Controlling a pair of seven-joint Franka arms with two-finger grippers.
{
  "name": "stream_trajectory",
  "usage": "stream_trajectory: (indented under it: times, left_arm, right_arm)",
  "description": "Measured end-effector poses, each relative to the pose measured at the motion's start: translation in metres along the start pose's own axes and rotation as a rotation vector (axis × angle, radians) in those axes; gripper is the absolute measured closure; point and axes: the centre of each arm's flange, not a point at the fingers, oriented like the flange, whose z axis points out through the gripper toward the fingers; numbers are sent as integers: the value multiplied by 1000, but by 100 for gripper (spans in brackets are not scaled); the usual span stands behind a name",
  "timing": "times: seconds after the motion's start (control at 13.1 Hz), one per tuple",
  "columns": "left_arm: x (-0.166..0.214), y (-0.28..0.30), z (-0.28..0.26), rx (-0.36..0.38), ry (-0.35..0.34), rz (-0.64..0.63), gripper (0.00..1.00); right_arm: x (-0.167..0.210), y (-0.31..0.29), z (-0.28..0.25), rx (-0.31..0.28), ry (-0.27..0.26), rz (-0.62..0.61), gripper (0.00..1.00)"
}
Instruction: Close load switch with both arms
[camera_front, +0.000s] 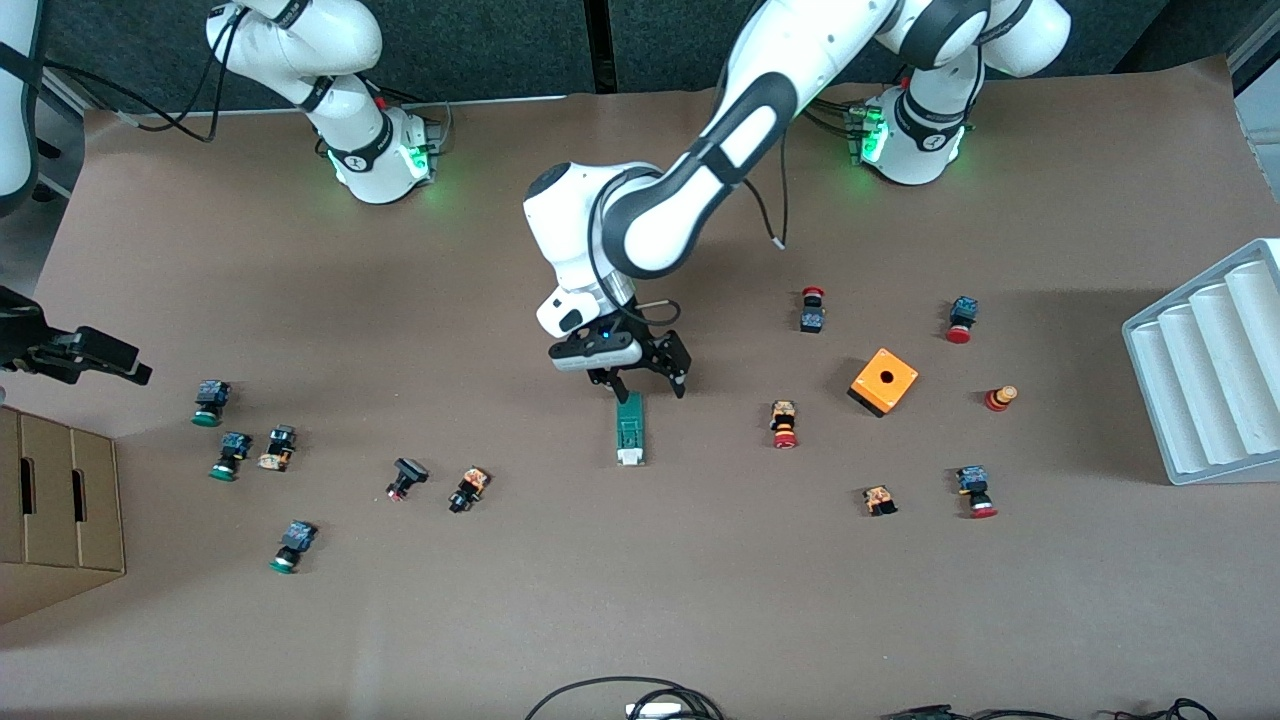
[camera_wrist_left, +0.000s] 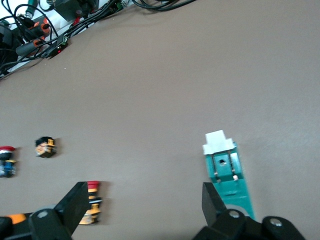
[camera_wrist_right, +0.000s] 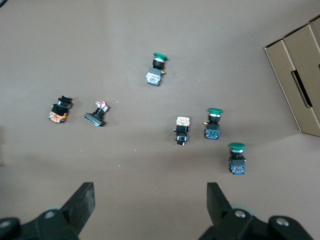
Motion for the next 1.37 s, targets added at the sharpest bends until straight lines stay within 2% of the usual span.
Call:
stream_trajectory:
  times: [0.38, 0.76, 1.14, 1.37]
  left_arm:
    - [55, -98, -34, -91, -118, 142, 0]
    - [99, -220, -41, -215, -220, 183, 0]
    - [113, -316, -32, -359, -291, 256, 0]
    - [119, -374, -26, -427, -301, 213, 0]
  right_arm:
    - [2, -5, -3, -2, 14, -10, 0]
    - [3, -3, -5, -27, 20, -15, 0]
    - [4, 0, -10, -29, 30, -10, 0]
    - [4, -1, -9, -45, 25, -19, 0]
